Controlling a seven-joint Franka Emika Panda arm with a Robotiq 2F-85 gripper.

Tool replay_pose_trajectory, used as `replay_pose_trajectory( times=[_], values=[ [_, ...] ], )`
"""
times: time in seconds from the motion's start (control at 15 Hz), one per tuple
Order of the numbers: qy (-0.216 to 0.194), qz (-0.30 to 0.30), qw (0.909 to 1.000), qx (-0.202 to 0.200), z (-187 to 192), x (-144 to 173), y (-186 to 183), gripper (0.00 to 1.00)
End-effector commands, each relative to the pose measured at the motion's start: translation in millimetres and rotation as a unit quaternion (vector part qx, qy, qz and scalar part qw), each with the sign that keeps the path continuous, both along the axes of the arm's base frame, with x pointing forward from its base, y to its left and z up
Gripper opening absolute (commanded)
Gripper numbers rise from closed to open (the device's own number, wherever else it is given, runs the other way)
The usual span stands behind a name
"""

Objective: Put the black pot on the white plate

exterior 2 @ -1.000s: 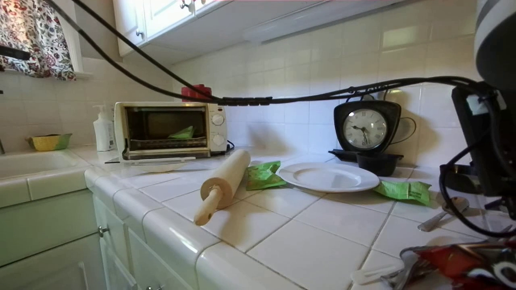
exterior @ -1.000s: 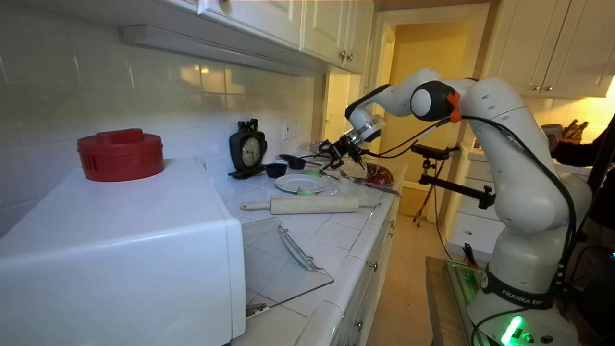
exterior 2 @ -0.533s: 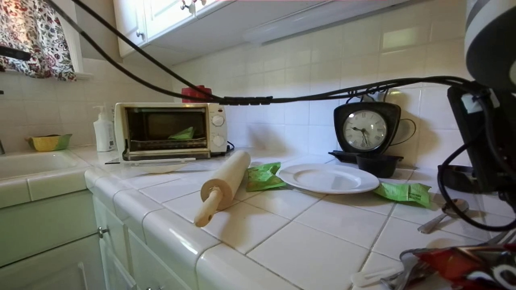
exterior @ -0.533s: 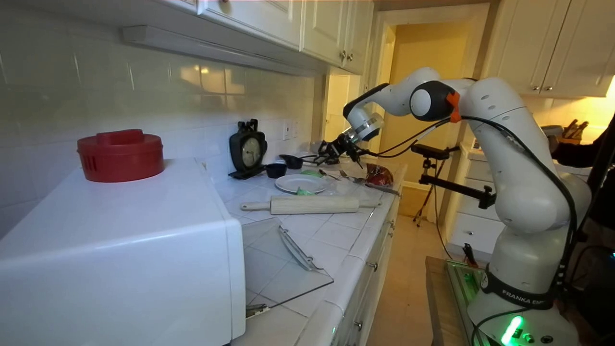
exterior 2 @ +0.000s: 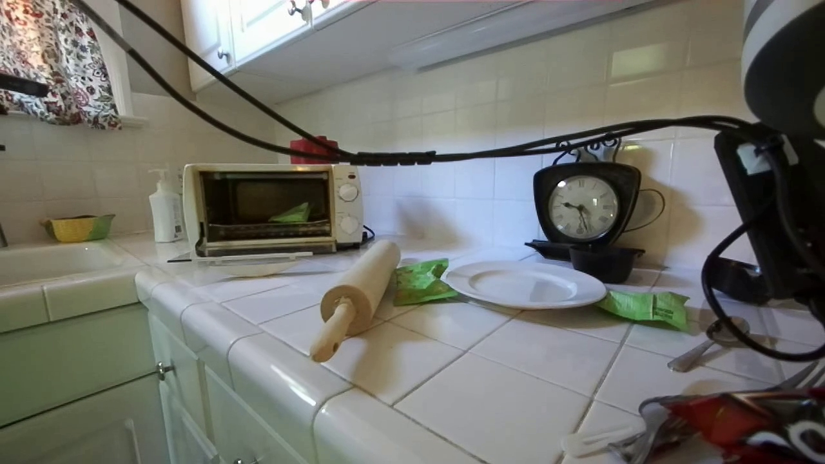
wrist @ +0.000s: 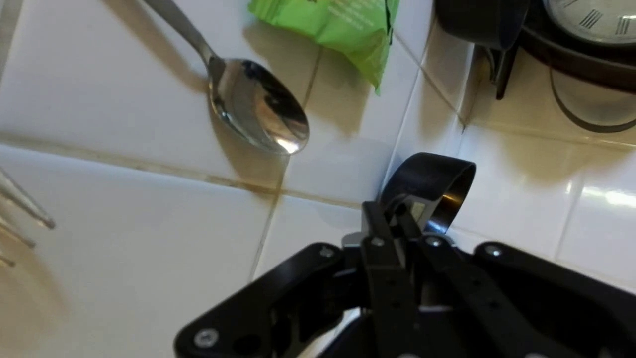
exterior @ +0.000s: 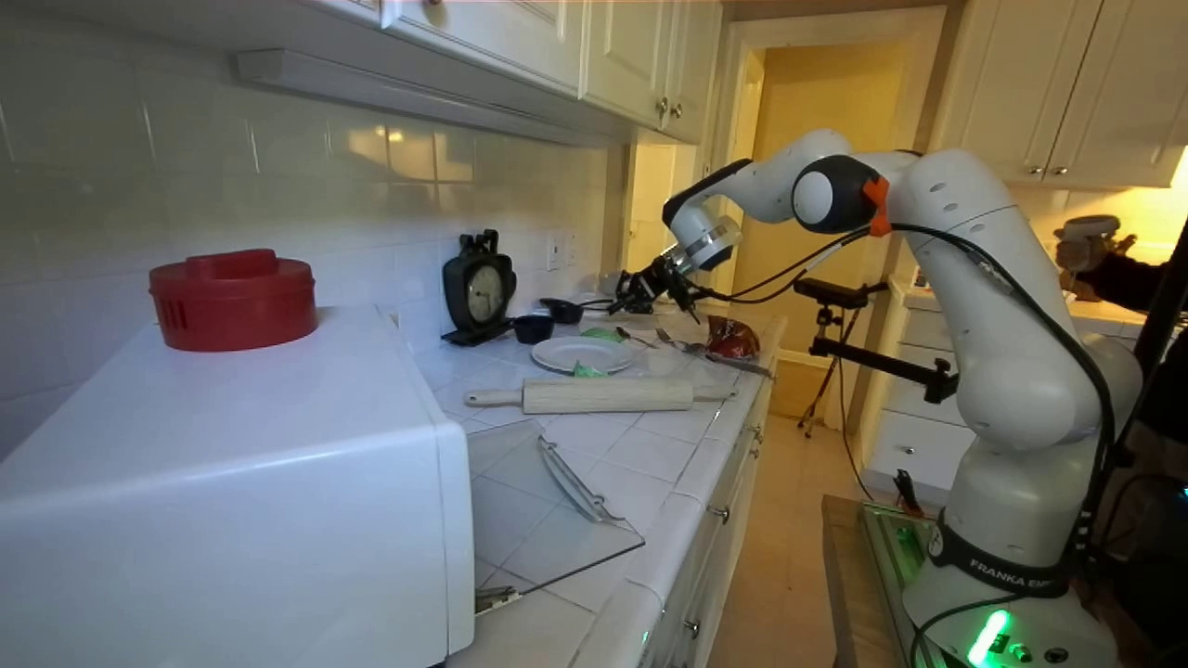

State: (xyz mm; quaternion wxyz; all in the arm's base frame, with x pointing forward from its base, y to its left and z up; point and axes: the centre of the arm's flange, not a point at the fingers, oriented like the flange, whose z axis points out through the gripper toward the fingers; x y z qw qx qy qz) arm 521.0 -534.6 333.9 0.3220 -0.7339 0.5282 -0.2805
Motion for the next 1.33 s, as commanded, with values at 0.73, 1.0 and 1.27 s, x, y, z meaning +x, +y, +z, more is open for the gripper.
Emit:
replay_pose_trajectory(
  times=[0.73, 1.0, 1.27],
  values=[
    [0.019, -0.080, 0.9949, -0.058, 55.6, -108.2, 86.1, 0.02],
    [0.024, -0.059, 0.9928, -0.101, 68.3, -90.2, 103.7, 0.02],
    [0.025, -0.030, 0.9871, -0.155, 87.8, -53.4, 144.7, 0.02]
  ],
)
